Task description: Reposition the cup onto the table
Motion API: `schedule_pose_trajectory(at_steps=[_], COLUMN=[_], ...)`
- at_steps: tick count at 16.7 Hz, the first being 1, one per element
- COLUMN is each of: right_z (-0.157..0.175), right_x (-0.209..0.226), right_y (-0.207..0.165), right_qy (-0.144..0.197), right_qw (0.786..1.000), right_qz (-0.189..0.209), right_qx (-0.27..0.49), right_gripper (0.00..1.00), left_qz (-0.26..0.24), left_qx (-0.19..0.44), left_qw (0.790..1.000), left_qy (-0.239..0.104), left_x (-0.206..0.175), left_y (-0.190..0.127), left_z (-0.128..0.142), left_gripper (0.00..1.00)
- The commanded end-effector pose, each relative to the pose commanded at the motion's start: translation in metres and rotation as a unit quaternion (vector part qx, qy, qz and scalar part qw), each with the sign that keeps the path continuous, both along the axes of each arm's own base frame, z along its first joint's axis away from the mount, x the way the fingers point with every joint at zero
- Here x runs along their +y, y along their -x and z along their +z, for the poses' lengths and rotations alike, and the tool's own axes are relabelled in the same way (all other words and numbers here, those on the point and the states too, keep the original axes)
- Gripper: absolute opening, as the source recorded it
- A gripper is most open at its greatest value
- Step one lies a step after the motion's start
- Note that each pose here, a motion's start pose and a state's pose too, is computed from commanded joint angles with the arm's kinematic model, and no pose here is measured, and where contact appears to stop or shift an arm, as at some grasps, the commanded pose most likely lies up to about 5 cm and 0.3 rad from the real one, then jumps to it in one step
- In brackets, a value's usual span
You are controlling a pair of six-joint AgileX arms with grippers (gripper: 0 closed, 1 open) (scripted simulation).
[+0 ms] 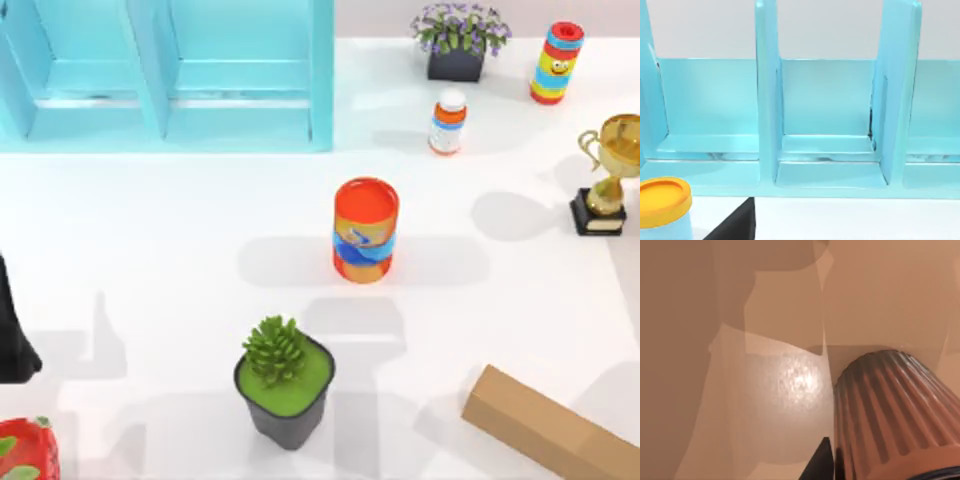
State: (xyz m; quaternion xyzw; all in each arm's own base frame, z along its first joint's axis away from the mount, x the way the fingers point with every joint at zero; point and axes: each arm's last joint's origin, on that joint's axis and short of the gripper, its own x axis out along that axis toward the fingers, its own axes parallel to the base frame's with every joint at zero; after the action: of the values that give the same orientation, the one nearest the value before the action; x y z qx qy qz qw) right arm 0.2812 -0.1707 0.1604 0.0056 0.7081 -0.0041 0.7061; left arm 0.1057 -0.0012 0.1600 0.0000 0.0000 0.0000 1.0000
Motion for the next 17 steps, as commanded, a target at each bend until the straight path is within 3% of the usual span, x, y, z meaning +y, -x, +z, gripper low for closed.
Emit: schedule_pose_trajectory(at_steps=[5, 12, 17], right_z=[0.031, 0.091, 0.100], right_x=[0.016, 0.086, 0.100], right_y=[0.013, 0.002, -0.002], right_qy=[-0.005, -0.006, 0.000], right_qw=[1.000, 1.000, 1.000], right_qz=[-0.019, -0.006, 0.001], right_qx=[0.007, 0.002, -0.001], right_gripper=[0.00, 0.00, 0.00], left_qz=[0.000, 0.000, 0.000], left_qx=[0.000, 0.000, 0.000], left_qw=[1.000, 1.000, 1.000], left_qy=[0.000, 0.000, 0.000], left_x=[0.000, 0.000, 0.000], left_y=[0.000, 0.000, 0.000], left_z=[0.000, 0.000, 0.000], left_gripper=[1.00, 1.00, 1.00])
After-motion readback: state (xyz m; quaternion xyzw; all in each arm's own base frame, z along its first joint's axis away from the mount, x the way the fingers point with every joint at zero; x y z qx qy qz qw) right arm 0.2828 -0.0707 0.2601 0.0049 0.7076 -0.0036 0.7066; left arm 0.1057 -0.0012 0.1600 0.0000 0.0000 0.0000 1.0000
